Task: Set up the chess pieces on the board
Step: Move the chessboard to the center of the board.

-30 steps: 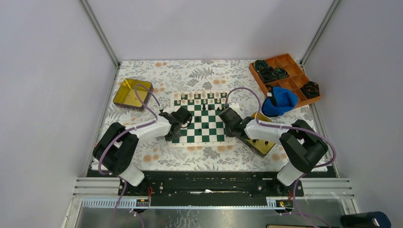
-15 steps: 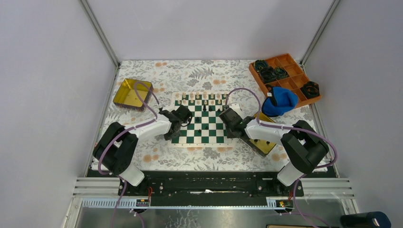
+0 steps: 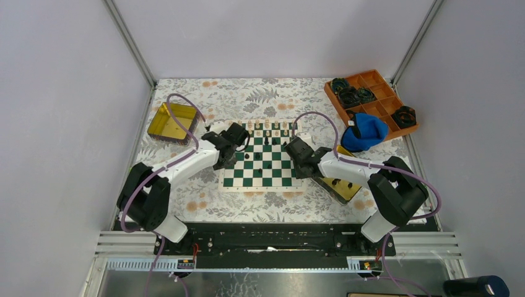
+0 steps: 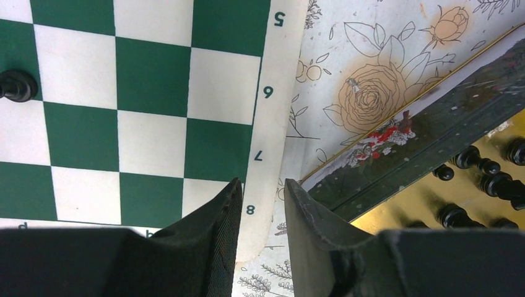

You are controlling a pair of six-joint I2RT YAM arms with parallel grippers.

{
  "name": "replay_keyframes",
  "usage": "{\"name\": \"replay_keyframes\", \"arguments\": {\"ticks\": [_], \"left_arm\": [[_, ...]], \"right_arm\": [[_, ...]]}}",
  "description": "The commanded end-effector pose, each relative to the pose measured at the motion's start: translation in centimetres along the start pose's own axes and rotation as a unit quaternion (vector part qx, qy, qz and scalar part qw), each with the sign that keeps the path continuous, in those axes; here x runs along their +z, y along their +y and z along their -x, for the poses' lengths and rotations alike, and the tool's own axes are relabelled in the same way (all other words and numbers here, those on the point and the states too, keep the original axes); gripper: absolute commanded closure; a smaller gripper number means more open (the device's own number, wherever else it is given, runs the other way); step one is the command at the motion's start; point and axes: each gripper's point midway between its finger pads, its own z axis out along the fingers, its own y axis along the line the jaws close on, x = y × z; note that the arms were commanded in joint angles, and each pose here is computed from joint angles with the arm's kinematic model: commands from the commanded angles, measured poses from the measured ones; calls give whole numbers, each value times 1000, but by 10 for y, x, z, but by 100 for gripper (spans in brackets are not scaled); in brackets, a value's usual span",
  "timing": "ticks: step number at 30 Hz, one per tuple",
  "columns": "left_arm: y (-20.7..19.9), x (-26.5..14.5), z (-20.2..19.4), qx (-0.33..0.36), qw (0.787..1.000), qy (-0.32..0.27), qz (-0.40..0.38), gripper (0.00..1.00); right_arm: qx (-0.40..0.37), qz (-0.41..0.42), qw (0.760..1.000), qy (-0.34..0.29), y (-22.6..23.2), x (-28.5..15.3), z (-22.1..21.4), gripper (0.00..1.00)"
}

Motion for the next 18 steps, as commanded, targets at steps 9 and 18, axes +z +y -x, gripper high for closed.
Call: {"name": "replay_keyframes", "arguments": {"ticks": [9, 18], "left_arm": [[4, -29, 55, -7, 998, -64, -19, 46], [14, -49, 74, -24, 992, -110, -55, 27]], "right_arm": [[-4, -31, 999, -31, -5, -7, 26, 61], [22, -67, 997, -12, -38, 1, 23, 62]]}}
